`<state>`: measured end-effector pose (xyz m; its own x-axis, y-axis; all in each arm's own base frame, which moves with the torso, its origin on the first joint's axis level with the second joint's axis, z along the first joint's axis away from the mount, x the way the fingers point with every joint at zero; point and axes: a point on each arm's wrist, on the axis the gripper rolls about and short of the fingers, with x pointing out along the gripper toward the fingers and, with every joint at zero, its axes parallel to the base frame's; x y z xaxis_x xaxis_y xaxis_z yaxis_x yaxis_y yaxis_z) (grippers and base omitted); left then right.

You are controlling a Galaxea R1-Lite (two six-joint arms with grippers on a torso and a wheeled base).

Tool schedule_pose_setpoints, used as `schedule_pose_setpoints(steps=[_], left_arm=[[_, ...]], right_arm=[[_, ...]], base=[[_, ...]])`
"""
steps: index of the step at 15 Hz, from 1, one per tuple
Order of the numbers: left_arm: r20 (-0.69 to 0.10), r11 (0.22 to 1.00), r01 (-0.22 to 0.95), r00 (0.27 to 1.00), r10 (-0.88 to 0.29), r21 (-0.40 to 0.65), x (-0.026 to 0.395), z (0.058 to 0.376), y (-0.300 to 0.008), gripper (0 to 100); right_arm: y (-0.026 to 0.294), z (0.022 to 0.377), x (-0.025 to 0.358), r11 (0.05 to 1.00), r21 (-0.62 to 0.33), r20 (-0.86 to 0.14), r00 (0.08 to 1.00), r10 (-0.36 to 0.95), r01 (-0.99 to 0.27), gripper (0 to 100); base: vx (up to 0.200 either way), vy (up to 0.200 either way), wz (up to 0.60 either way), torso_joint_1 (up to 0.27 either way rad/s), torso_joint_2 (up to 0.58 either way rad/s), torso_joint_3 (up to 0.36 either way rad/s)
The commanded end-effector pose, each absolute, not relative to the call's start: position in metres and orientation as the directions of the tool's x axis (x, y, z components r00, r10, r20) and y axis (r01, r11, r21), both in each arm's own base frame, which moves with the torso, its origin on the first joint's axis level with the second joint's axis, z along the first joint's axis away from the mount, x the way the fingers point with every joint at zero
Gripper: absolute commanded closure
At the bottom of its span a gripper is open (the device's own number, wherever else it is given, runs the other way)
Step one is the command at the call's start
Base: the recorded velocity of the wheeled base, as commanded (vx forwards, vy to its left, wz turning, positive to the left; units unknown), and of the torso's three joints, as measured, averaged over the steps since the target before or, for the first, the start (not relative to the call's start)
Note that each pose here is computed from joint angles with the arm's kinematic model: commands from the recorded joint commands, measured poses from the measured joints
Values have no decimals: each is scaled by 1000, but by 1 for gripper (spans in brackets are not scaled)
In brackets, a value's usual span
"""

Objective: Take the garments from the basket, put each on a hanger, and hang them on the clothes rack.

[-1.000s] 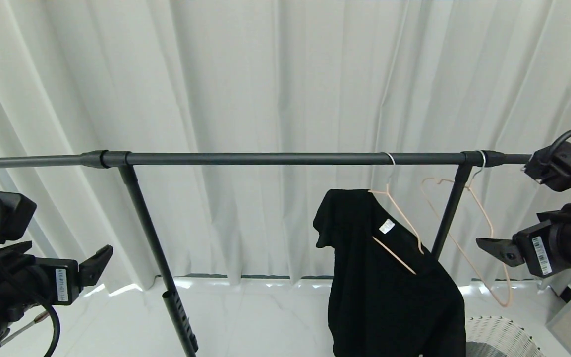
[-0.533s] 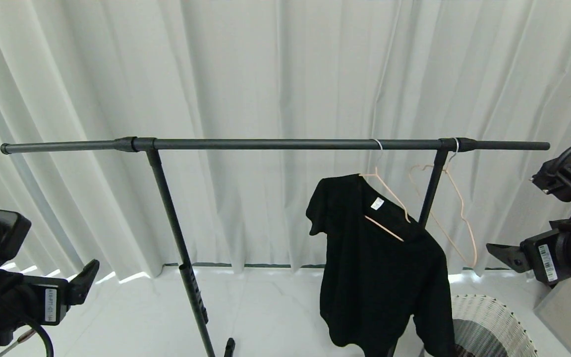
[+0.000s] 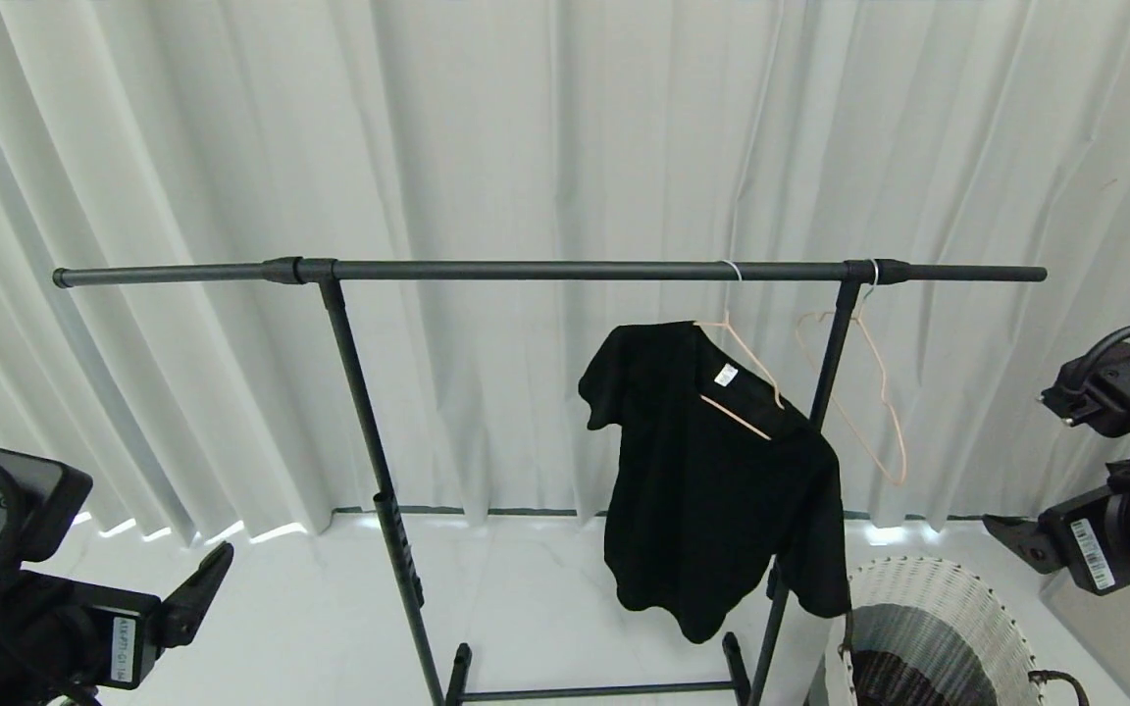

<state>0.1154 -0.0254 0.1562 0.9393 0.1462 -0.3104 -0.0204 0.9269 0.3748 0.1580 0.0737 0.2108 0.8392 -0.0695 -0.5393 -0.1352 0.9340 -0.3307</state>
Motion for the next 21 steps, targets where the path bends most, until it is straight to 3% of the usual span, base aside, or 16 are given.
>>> schedule_pose_setpoints(steps=[1,6,13,21], left_arm=[[-315,926,-17,938,145,377,113,153,-25,0],[-330,924,-8,933,145,383,112,149,-25,0],[-332,923,-6,932,144,384,113,149,-25,0],[-316,928,-14,938,141,372,117,155,-26,0]], right_arm=[[72,209,160,933,-337,-545,834,-87,-123,0],[70,211,158,926,-369,-523,841,-142,-73,0],[67,216,152,928,-366,-505,852,-138,-67,0],[58,214,136,894,-434,-484,866,-129,-109,0]], base=[[0,0,0,0,0,0],[0,0,0,-53,117,61],[0,0,0,-239,521,281],[0,0,0,-220,508,291]])
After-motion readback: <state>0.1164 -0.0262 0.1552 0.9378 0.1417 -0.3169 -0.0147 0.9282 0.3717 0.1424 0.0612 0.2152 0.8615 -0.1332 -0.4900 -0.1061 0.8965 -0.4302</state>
